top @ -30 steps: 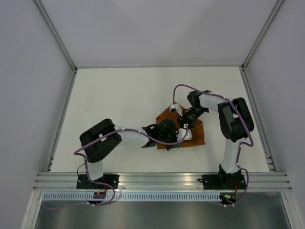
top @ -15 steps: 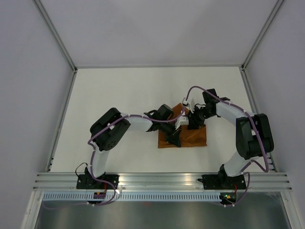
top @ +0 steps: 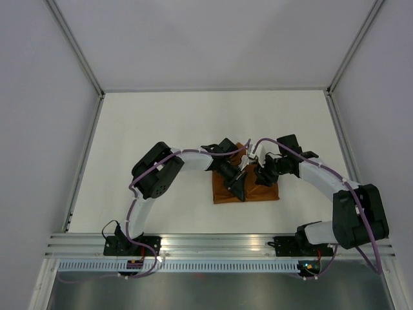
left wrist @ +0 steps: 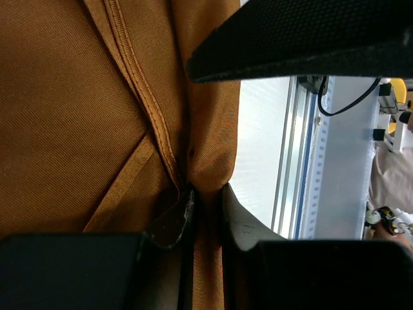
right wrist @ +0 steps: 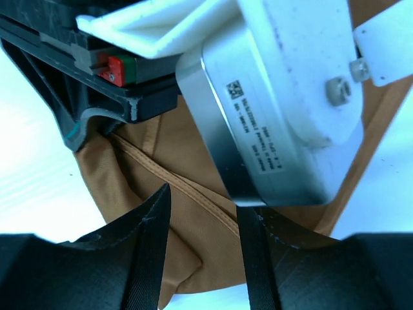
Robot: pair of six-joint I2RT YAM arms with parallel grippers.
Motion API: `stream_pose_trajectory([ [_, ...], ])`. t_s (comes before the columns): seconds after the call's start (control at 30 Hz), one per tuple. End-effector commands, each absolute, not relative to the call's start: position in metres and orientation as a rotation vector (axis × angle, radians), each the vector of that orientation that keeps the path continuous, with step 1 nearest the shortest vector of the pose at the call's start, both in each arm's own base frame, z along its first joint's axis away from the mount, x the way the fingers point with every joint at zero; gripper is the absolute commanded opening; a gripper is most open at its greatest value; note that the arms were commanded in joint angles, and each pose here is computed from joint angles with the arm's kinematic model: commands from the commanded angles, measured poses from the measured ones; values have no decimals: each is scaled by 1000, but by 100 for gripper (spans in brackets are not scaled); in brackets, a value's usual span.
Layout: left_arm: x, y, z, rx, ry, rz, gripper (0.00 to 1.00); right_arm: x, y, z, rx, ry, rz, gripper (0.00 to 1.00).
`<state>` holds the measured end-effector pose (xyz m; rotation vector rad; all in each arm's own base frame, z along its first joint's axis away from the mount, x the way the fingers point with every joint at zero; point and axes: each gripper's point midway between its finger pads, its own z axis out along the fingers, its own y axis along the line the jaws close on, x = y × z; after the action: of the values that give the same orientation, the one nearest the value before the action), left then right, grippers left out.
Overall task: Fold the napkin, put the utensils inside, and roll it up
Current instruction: Roll the napkin with the utensil
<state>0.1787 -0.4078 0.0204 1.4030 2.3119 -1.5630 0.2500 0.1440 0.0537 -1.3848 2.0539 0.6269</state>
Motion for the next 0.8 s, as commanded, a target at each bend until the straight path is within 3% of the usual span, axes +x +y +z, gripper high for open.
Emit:
stream_pose_trajectory([
  [0.0,184,-390,-16,1302,2577,-1384,2,273,142,64,-1366,1985,518,51],
  [0.43,190,-386,-26,1260,2639,-1399,2,203,171,50,-1716,1783,574,56],
  [0.77,187,-383,-29,1259,2647,-1421,2,189,180,40,-1786,1731,542,57],
])
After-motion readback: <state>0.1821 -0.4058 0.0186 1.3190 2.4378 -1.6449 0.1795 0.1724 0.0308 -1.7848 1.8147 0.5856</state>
